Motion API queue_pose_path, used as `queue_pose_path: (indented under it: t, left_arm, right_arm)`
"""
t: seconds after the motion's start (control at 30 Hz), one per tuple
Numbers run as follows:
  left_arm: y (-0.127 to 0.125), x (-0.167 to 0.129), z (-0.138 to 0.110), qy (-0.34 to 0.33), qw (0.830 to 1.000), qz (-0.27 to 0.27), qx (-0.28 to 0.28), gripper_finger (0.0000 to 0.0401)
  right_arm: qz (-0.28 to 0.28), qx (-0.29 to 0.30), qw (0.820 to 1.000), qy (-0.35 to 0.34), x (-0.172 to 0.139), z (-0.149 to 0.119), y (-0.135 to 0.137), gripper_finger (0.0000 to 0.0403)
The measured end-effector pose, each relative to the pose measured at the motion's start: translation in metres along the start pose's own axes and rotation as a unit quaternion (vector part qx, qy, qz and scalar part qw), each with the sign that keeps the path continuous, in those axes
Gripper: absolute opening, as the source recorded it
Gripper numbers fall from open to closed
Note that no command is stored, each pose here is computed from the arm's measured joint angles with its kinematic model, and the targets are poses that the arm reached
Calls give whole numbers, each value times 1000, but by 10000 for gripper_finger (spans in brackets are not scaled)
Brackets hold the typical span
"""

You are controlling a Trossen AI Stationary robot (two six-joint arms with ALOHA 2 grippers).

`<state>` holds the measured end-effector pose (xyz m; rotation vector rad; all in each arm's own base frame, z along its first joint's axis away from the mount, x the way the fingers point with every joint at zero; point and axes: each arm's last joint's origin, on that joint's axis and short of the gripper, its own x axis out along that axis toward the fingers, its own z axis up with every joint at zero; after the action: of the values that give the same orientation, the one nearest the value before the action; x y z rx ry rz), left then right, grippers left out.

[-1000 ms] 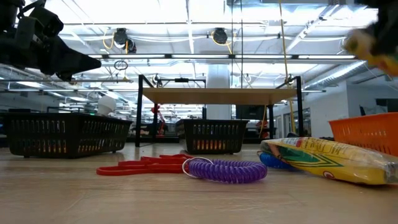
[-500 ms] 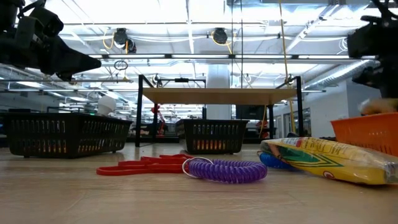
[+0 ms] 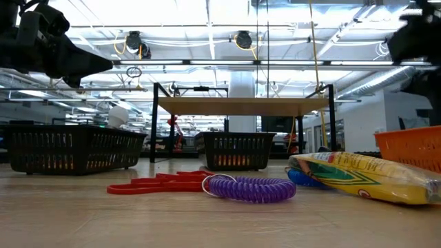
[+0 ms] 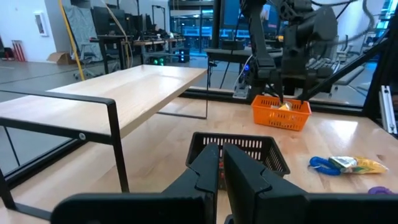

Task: Pick & Place Office Desk Supplies
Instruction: Put the red rubber band into the left black bin

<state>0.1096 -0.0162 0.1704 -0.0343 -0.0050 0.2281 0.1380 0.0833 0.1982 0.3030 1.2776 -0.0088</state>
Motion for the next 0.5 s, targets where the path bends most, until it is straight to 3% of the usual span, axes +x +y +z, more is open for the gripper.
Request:
queue_pose_path:
  t: [0.2, 0.4, 0.5]
  left_arm:
    - [0, 0, 0, 1, 1000, 0, -2, 26]
    - [0, 0, 0, 1, 1000, 0, 0, 26]
    - [0, 0, 0, 1, 1000, 0, -2, 26]
  right_arm:
    - [64, 1, 996, -57, -29, 1, 1, 258]
    - [87, 0, 993, -82, -40, -3, -3, 256]
    - [101, -17, 986, -132, -47, 1, -1, 250]
